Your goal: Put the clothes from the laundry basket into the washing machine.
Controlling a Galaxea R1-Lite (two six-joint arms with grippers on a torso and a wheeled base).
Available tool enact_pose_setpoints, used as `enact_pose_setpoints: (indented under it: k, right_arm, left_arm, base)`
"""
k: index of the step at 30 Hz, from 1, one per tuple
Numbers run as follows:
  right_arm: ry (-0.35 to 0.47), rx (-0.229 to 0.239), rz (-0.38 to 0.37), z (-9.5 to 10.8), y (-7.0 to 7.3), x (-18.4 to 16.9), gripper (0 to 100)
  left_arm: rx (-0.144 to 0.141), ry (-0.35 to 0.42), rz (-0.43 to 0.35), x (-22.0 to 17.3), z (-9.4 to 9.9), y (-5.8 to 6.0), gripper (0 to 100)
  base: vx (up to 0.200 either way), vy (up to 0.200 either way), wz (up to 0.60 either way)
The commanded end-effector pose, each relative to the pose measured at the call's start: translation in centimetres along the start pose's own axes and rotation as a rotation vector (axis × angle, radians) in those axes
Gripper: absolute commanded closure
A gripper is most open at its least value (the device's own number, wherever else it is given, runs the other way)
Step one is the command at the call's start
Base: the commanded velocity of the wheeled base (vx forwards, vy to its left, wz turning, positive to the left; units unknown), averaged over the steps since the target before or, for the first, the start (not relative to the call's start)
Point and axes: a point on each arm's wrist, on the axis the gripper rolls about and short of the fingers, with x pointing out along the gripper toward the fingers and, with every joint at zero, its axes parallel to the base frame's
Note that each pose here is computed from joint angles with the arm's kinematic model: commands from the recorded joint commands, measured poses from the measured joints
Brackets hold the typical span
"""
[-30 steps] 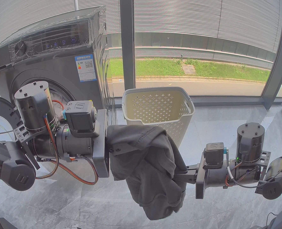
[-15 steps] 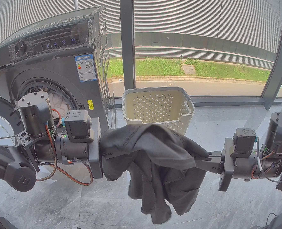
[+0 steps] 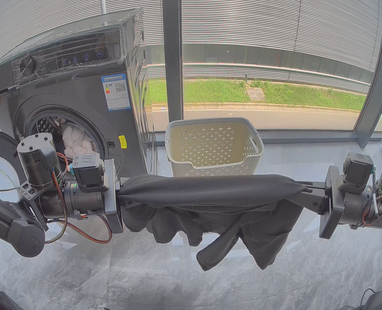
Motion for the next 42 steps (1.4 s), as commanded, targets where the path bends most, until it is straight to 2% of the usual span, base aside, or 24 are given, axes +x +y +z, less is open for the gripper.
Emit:
enact_pose_setpoints:
  k: [1, 2, 3, 4, 7, 10, 12, 13, 14, 17, 20, 25, 33, 36, 40, 42]
  right_arm:
    - [-0.093, -0.047, 0.041, 2.5, 0.5, -0.6, 100]
    - [-0.133, -0.064, 0.072, 3.7, 0.9, -0.8, 100]
    - [-0.133, -0.064, 0.072, 3.7, 0.9, -0.8, 100]
    - [-0.161, -0.07, 0.084, 4.4, 1.3, -1.1, 100]
    - [-0.166, -0.072, 0.087, 4.5, 1.5, -1.6, 100]
    - [-0.133, -0.034, 0.067, 3.2, 1.5, -2.4, 100]
    - [-0.131, -0.031, 0.056, 3.0, 1.4, -2.6, 100]
    - [-0.132, -0.03, 0.028, 2.9, 1.0, -3.1, 100]
    - [-0.132, -0.029, 0.024, 2.9, 1.0, -3.1, 100]
    - [-0.142, -0.035, 0.017, 3.1, 1.0, -3.4, 100]
    - [-0.147, -0.032, 0.016, 3.2, 1.0, -3.5, 100]
    - [-0.147, -0.032, 0.016, 3.2, 1.0, -3.5, 100]
    - [-0.149, -0.033, 0.018, 3.2, 1.0, -3.5, 100]
    - [-0.15, -0.033, 0.018, 3.2, 1.0, -3.5, 100]
    - [-0.144, -0.03, 0.019, 3.1, 1.0, -3.5, 100]
    - [-0.138, -0.028, 0.023, 3.0, 0.9, -3.4, 100]
  left_arm:
    - [0.005, -0.003, 0.016, 0.1, 0.1, 0.4, 100]
    - [0.014, -0.009, 0.035, 0.1, 0.3, 0.6, 100]
    - [0.014, -0.009, 0.035, 0.1, 0.3, 0.6, 100]
    - [0.007, 0.001, 0.075, 0.0, -0.2, 0.8, 100]
    - [0.012, 0.0, 0.107, 0.0, -0.4, 1.0, 100]
    - [0.045, -0.026, 0.146, 0.8, -1.3, 2.1, 100]
    - [0.058, -0.035, 0.16, 1.0, -1.6, 2.4, 100]
    - [0.072, -0.057, 0.192, 1.3, -2.0, 2.9, 100]
    - [0.071, -0.06, 0.197, 1.3, -2.0, 2.9, 100]
    - [0.042, -0.115, 0.225, 1.4, -1.5, 3.1, 100]
    - [0.035, -0.155, 0.24, 1.5, -0.9, 3.2, 100]
    - [0.041, -0.168, 0.276, 1.5, -0.7, 3.3, 100]
    - [0.023, -0.151, 0.273, 1.6, -1.3, 3.0, 100]
    - [0.027, -0.154, 0.274, 1.6, -1.2, 3.0, 100]
    - [0.053, -0.186, 0.257, 2.2, -0.2, 2.9, 100]
    - [0.057, -0.193, 0.244, 2.6, 0.1, 2.7, 100]
  base:
    - [0.0, 0.0, 0.0]
    - [0.0, 0.0, 0.0]
    - [0.0, 0.0, 0.0]
    - [0.0, 0.0, 0.0]
    - [0.0, 0.0, 0.0]
    - [0.0, 0.0, 0.0]
    - [0.0, 0.0, 0.0]
    - [0.0, 0.0, 0.0]
    - [0.0, 0.0, 0.0]
    - [0.0, 0.0, 0.0]
    - [0.0, 0.0, 0.0]
    - [0.0, 0.0, 0.0]
    - [0.0, 0.0, 0.0]
    - [0.0, 0.0, 0.0]
    - [0.0, 0.0, 0.0]
    - [0.0, 0.0, 0.0]
